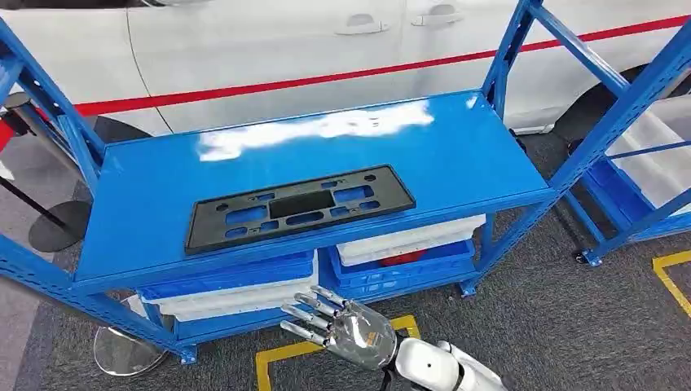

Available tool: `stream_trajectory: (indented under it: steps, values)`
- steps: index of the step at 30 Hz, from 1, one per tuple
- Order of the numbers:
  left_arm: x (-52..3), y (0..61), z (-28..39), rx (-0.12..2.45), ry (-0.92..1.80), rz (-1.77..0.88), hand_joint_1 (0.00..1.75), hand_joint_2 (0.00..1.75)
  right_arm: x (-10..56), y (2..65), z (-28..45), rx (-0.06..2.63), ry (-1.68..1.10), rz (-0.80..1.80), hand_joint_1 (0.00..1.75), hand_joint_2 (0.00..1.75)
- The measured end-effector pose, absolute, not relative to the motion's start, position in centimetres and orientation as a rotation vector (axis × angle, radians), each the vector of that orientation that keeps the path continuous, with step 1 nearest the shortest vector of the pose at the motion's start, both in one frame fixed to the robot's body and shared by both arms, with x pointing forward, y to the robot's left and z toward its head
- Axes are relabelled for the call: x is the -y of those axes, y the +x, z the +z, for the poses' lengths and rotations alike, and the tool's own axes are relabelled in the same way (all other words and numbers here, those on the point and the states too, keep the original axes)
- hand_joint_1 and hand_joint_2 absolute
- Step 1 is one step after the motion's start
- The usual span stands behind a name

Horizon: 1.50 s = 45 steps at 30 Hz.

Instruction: Take the parts from the cabinet and place them on the table.

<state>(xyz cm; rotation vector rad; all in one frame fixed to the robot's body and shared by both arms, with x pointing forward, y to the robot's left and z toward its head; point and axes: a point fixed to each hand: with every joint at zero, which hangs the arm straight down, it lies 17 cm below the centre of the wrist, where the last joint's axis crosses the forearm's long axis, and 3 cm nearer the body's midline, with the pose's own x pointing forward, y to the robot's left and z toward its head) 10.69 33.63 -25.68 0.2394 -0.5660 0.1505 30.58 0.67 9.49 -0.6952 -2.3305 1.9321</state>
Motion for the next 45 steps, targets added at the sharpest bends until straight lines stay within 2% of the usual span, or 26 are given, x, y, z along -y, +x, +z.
stream_trajectory:
  steps: [10, 28, 45]
  values:
    - [-34.7, 11.1, -25.7, 0.561, 0.237, 0.165, 0.00, 0.00, -0.4, 33.3, 11.0, 2.308, -0.754, 1.889, 0.00, 1.75]
    - [-34.2, 11.4, -25.7, 0.561, 0.218, 0.157, 0.00, 0.00, -0.8, 34.4, 11.7, 2.271, -0.794, 1.874, 0.00, 1.75]
    - [-34.3, 11.5, -25.7, 0.556, 0.200, 0.123, 0.00, 0.00, -5.6, 34.3, 15.5, 2.346, -0.765, 1.810, 0.00, 1.75]
